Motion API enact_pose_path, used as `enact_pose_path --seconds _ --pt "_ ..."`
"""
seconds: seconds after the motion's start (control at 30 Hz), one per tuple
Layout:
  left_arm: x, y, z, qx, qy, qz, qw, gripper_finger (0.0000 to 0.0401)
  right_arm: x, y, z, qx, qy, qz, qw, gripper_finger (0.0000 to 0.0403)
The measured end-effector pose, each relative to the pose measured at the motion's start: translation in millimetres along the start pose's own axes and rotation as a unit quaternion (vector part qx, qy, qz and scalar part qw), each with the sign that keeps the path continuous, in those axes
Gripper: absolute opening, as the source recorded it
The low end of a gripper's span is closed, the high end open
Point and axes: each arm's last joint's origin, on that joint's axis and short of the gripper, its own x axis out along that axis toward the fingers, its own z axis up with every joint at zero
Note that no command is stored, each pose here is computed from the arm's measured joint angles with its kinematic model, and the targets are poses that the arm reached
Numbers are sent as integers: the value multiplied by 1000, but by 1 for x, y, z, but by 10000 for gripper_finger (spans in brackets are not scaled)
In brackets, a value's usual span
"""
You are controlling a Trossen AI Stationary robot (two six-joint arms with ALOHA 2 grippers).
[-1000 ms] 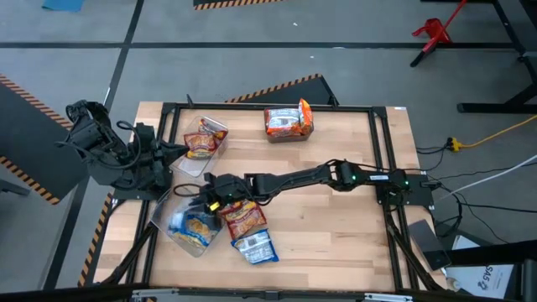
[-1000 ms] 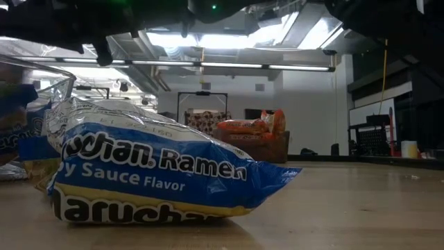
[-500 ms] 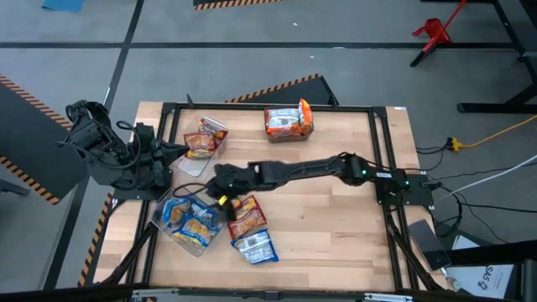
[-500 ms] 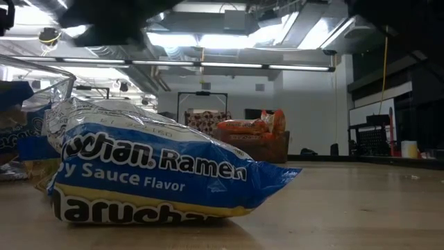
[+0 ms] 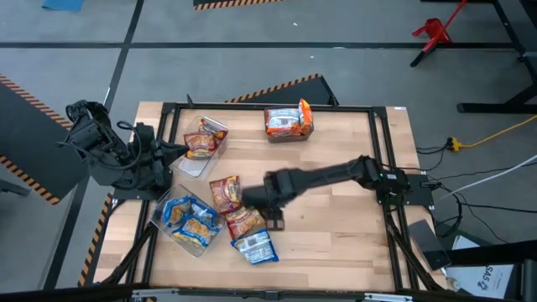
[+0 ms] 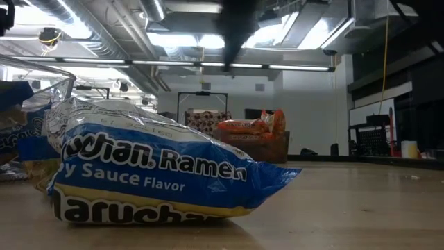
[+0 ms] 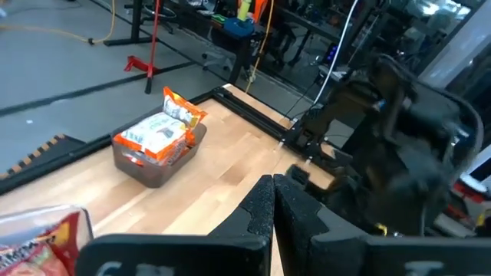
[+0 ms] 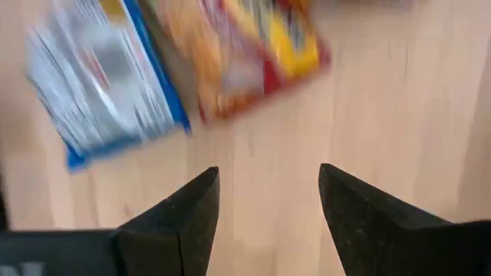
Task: Sort Maruchan noodles
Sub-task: Put the blue noodle pack into the bottom transparent bin
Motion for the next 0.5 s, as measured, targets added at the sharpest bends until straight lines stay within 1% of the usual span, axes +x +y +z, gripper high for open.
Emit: enact_pose_path --seconds 0.1,0.17,0.23,0.3,0.4,0.5 --pt "0 0 0 -23 1 -1 1000 0 10 19 -19 26 70 -36 997 208" --pt "0 -2 0 -37 9 -7 999 0 15 34 -30 37 92 -48 994 209" --pt "0 -2 -1 -46 22 -17 999 0 17 50 -41 54 90 -56 993 209" --pt "0 -4 -1 -53 36 -29 998 0 22 66 -53 84 87 -58 991 209" --pt "0 -5 -2 -53 52 -42 996 0 36 85 -67 153 60 -49 985 210" --pt "0 -6 -2 -49 64 -50 995 0 54 97 -75 237 17 -16 971 210"
